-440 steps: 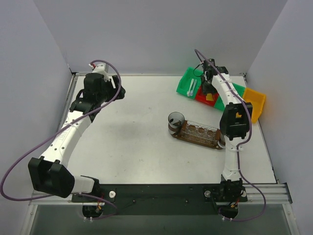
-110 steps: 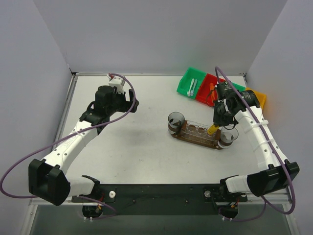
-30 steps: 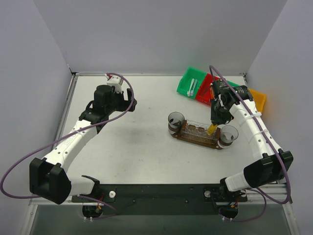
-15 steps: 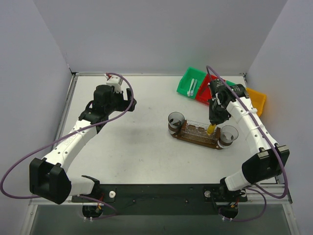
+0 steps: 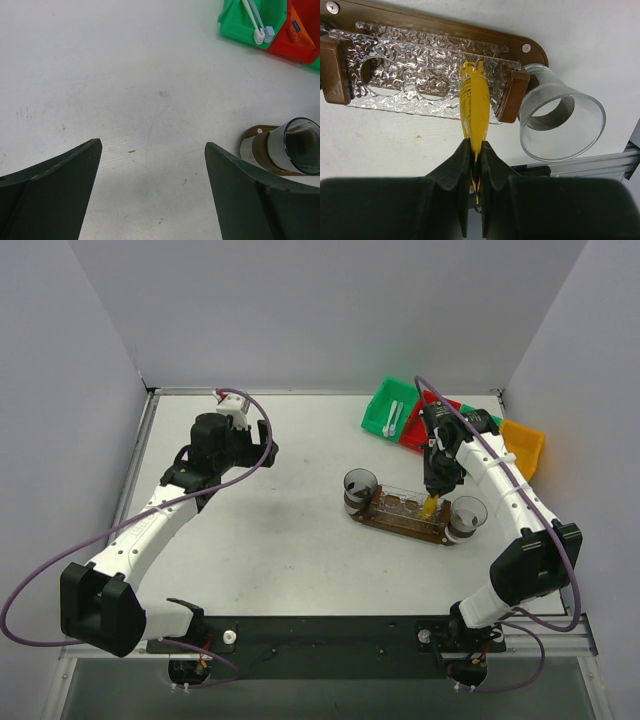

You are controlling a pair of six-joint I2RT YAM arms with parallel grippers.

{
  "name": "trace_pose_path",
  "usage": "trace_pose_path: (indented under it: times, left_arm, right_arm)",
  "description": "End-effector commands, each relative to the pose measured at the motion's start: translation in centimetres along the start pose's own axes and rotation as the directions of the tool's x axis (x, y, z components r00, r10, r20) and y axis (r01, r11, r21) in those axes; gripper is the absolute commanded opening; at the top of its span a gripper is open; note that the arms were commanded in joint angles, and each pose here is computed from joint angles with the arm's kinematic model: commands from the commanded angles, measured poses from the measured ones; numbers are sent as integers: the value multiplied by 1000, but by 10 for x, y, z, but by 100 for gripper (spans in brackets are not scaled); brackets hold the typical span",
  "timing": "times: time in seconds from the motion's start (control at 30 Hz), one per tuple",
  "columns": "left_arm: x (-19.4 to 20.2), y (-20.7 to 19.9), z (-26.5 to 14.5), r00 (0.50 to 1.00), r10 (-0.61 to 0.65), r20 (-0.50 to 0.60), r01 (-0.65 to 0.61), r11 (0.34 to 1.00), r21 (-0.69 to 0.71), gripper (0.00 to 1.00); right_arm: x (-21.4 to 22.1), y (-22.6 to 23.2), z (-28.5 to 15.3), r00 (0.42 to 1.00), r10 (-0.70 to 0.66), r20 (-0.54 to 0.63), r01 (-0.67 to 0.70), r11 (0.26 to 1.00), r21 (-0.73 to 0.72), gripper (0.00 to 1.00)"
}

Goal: Prepare toiletry sets of a toothbrush and toothpaste on the tray

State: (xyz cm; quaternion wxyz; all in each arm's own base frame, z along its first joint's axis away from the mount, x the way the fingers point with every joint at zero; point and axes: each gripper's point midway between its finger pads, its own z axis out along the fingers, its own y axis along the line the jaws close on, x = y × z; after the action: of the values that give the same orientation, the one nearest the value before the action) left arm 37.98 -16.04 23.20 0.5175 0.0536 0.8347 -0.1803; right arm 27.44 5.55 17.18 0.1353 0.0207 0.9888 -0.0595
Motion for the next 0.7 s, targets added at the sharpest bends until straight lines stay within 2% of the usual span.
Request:
trace_pose_path:
  times: [0.0, 0.67]
  left_arm:
    - [-19, -3, -1, 999, -8, 50, 8, 1000, 14, 95]
    - [-18, -3, -1, 999, -8, 48, 7, 1000, 12, 95]
  right_arm:
    - [6, -2, 2, 999, -26, -24, 26, 999, 23, 0]
    - [19, 2, 22, 997, -33, -65, 35, 999, 31, 0]
